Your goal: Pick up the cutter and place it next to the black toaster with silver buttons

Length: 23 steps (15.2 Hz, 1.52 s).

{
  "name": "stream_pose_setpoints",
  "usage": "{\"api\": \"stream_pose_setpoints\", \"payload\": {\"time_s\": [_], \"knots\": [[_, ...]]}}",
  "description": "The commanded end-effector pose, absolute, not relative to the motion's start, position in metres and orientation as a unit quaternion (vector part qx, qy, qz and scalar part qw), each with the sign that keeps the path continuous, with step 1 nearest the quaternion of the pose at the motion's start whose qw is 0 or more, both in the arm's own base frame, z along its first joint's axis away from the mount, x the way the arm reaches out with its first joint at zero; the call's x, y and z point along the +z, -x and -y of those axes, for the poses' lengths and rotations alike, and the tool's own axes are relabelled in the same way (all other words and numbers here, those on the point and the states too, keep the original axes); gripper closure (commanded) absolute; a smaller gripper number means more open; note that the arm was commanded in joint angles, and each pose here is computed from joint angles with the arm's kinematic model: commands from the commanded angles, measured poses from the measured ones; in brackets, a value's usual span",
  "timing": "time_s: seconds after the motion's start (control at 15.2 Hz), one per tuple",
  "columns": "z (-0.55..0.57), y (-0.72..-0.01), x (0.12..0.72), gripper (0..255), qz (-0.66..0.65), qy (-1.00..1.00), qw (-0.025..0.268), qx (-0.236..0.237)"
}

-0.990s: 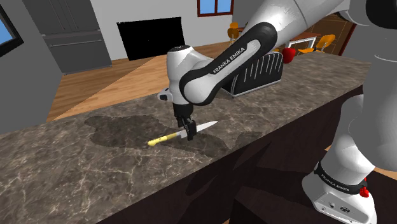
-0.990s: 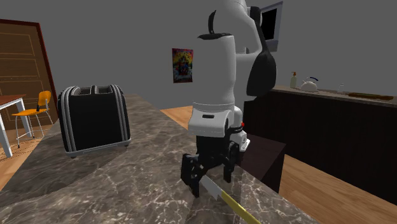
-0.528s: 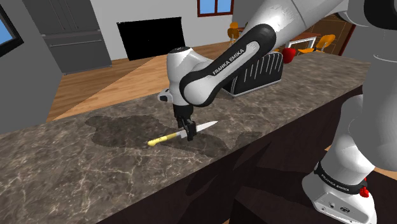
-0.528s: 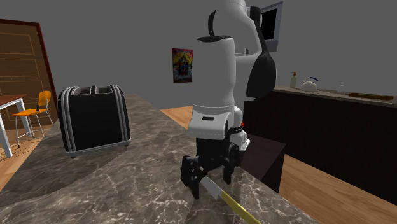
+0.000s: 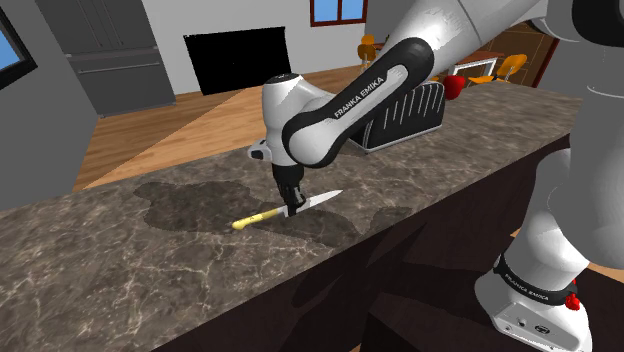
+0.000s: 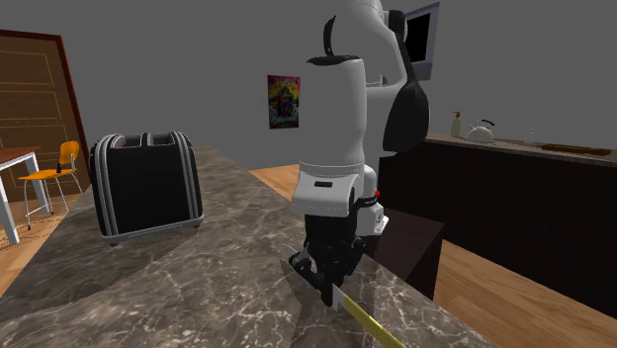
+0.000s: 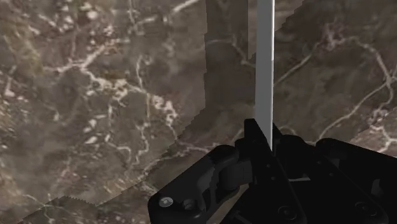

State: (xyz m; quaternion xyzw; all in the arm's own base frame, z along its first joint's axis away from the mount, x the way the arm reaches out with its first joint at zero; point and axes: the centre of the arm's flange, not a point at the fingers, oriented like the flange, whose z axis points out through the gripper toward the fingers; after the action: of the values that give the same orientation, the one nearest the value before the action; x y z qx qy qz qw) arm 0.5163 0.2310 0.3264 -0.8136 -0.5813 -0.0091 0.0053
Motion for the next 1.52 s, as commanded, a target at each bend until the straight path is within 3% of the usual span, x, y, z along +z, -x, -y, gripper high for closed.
{"api": "stream_pose_setpoints", "payload": {"time_s": [0.0, 1.45], "knots": [[-0.231, -0.516, 0.326, 255, 0.581, 0.814, 0.005, -0.009], [-0.231, -0.516, 0.432, 255, 0.581, 0.814, 0.005, -0.009]]}}
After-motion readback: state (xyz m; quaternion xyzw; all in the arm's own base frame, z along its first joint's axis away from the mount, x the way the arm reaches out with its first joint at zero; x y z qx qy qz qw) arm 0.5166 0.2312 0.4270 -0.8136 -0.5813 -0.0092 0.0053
